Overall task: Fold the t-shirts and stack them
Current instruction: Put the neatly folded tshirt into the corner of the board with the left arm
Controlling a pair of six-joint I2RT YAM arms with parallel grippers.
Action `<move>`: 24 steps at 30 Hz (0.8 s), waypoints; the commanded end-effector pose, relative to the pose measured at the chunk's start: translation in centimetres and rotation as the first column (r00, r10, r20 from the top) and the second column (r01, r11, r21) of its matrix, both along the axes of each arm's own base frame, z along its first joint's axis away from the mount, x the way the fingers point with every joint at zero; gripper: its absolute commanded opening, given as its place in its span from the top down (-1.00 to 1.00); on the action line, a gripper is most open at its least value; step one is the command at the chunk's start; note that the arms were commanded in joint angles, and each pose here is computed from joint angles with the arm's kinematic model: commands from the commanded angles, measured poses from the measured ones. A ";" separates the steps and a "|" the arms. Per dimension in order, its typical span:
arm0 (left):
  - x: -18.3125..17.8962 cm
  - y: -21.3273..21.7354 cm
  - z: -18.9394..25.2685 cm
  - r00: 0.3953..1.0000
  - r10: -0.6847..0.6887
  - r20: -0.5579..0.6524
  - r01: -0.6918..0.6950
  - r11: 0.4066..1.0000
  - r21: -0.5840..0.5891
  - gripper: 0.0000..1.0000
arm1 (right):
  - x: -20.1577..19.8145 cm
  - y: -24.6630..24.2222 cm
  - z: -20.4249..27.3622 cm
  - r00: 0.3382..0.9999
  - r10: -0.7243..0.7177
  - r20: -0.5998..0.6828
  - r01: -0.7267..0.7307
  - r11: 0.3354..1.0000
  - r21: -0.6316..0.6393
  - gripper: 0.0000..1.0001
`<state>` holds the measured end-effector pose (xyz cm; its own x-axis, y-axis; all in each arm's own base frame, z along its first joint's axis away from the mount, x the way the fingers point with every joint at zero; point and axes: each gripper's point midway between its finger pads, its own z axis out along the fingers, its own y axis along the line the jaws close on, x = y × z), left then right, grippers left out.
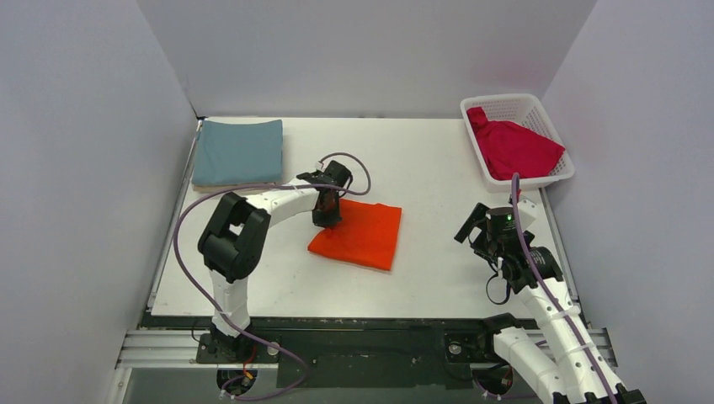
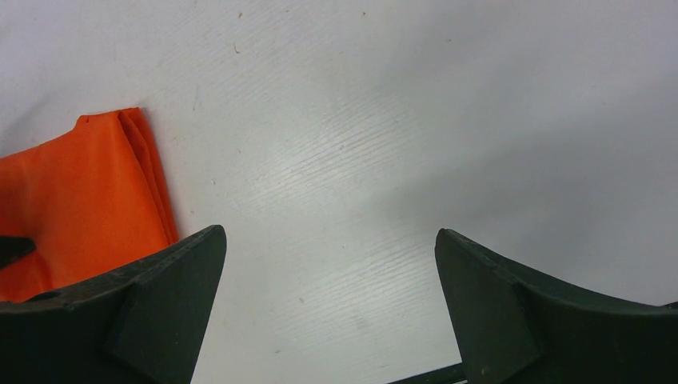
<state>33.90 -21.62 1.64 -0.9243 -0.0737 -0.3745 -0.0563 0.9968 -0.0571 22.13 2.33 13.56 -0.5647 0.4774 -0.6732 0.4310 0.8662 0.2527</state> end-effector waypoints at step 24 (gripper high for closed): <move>14.8 13.5 18.9 0.867 -0.108 0.486 -0.239 0.767 0.596 1.00 | 1.4 -2.6 -1.8 0.999 0.028 -0.025 -0.031 0.991 -0.130 -0.90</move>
